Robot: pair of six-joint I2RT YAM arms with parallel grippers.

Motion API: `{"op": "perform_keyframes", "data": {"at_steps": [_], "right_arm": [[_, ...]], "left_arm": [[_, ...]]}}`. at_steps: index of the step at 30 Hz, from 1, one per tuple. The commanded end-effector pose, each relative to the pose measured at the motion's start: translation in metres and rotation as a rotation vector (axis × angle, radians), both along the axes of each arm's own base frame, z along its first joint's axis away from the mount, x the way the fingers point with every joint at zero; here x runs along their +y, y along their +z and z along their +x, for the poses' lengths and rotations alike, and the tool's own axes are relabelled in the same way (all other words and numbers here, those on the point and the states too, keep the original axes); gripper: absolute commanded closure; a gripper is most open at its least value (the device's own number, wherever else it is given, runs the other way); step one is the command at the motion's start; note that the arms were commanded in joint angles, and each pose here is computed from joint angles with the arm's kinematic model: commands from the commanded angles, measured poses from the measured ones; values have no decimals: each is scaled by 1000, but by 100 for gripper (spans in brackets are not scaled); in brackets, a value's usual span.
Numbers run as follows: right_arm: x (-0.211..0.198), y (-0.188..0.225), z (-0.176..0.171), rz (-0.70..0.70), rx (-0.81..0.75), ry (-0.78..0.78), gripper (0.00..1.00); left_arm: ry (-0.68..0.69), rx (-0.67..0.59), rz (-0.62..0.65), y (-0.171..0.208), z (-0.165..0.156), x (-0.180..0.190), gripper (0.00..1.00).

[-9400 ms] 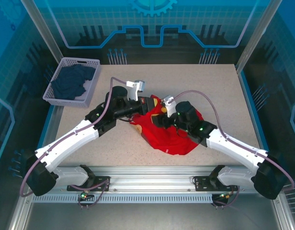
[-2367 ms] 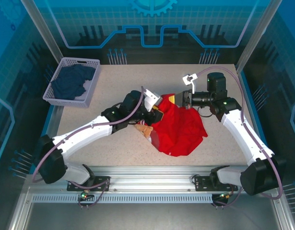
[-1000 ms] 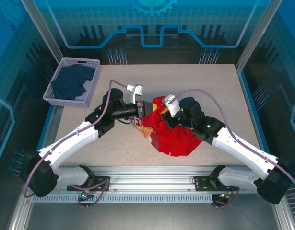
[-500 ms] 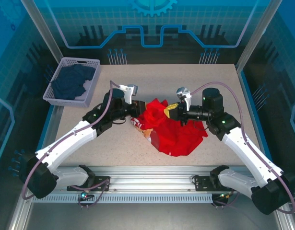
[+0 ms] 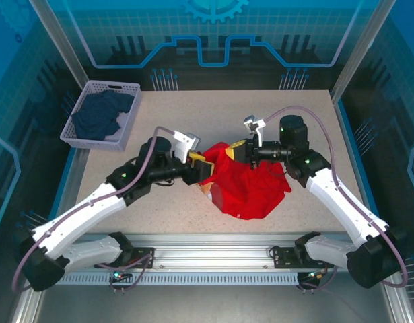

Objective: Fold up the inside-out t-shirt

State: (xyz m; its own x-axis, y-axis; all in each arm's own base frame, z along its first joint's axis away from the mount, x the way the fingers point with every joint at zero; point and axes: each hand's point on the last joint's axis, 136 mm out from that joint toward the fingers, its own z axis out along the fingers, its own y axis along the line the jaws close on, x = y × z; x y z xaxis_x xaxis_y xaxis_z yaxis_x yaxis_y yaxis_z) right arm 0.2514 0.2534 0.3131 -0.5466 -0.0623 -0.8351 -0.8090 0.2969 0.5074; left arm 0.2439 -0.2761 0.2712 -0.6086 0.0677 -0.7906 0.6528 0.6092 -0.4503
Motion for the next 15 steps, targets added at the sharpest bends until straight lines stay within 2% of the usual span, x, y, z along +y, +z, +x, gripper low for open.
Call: {"op": "perform_keyframes", "data": {"at_steps": [1,5,8,15], "right_arm": [[-2,18,2,28,-28,-1,100],[-3,19,1,27,-34,-1,100],[-4,17,-1,16,-39,0,100],[-6,10,-2,-7,-45,0,100]], "left_arm": [[-105,-15,-30,11,-3,-19,49],[-115,-17,-19,9,6,-28,56],[-104,-19,-12,7,12,-30,64],[-96,-21,-14,5,16,-32,95]]}}
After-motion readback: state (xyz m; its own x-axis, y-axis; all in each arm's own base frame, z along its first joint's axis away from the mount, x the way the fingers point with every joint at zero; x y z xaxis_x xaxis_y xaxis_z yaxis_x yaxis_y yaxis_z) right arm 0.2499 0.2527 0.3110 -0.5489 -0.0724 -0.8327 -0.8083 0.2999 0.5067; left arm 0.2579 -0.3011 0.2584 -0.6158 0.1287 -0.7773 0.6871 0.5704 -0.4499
